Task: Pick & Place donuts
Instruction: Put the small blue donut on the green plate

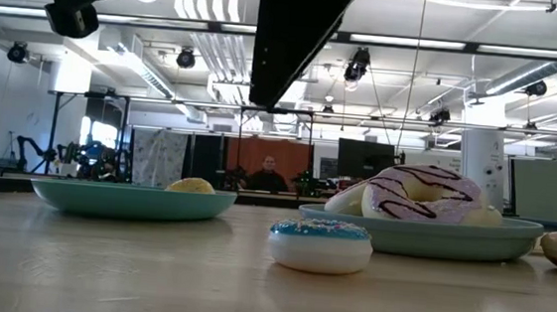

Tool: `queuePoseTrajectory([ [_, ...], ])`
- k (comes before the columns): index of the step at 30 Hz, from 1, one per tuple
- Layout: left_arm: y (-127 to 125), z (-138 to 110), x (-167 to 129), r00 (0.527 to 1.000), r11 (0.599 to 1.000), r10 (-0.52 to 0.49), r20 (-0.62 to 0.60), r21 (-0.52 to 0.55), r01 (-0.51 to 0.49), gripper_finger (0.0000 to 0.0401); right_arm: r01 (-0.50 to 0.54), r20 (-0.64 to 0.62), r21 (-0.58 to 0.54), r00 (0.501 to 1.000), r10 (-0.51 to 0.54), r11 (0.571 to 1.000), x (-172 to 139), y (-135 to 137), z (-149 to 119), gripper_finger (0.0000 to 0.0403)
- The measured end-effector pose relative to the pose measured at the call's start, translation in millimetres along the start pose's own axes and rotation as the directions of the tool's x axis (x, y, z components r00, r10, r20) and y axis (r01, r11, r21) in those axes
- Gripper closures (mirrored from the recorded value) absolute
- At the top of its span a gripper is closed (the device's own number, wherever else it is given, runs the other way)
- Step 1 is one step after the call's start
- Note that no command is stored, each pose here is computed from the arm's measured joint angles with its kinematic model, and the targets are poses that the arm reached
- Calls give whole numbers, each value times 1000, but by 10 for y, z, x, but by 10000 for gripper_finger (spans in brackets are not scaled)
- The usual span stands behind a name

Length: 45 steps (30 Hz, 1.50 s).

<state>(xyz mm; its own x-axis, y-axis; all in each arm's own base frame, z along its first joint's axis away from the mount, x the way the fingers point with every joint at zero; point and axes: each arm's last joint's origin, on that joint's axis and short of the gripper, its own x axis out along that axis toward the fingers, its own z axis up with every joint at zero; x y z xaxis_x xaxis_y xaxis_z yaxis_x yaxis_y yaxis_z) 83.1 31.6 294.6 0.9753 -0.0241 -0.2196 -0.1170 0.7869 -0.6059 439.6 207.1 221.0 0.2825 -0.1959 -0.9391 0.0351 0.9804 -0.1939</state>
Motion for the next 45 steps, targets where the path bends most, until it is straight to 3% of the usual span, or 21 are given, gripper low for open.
queuePoseTrajectory([
  [2, 0, 0, 0, 1000, 1000, 0, 0, 0, 0, 282, 44, 23, 30, 999, -45, 999, -13, 59, -32, 222],
  [8, -5, -3, -10, 1000, 1000, -3, 4, -9, 3, 282, 27, 23, 133, 999, -30, 991, -10, 100, -47, 222],
  [18, -17, -8, -31, 1000, 1000, -8, 13, -20, 8, 282, -12, 117, 24, 993, 9, 1000, 197, 181, -30, 222],
  [24, -17, -7, -31, 1000, 999, -8, 13, -34, 8, 282, -55, 210, 68, 977, 40, 996, 270, 115, -140, 222],
  [30, -14, -6, -31, 1000, 999, 3, 19, -34, -2, 282, -51, 190, 80, 981, 35, 995, 175, -97, -350, 222],
  [35, 3, -5, -27, 998, 999, 40, 38, -36, -38, 282, -149, 150, 68, 979, 137, 987, 133, -240, -496, 222],
  [41, 12, -8, -24, 997, 998, 57, 45, -36, -56, 282, -287, 105, 63, 954, 280, 956, 311, -339, -522, 222],
  [45, 13, -9, -24, 997, 998, 57, 44, -37, -56, 282, -323, 90, 20, 943, 320, 946, 398, -308, -509, 215],
])
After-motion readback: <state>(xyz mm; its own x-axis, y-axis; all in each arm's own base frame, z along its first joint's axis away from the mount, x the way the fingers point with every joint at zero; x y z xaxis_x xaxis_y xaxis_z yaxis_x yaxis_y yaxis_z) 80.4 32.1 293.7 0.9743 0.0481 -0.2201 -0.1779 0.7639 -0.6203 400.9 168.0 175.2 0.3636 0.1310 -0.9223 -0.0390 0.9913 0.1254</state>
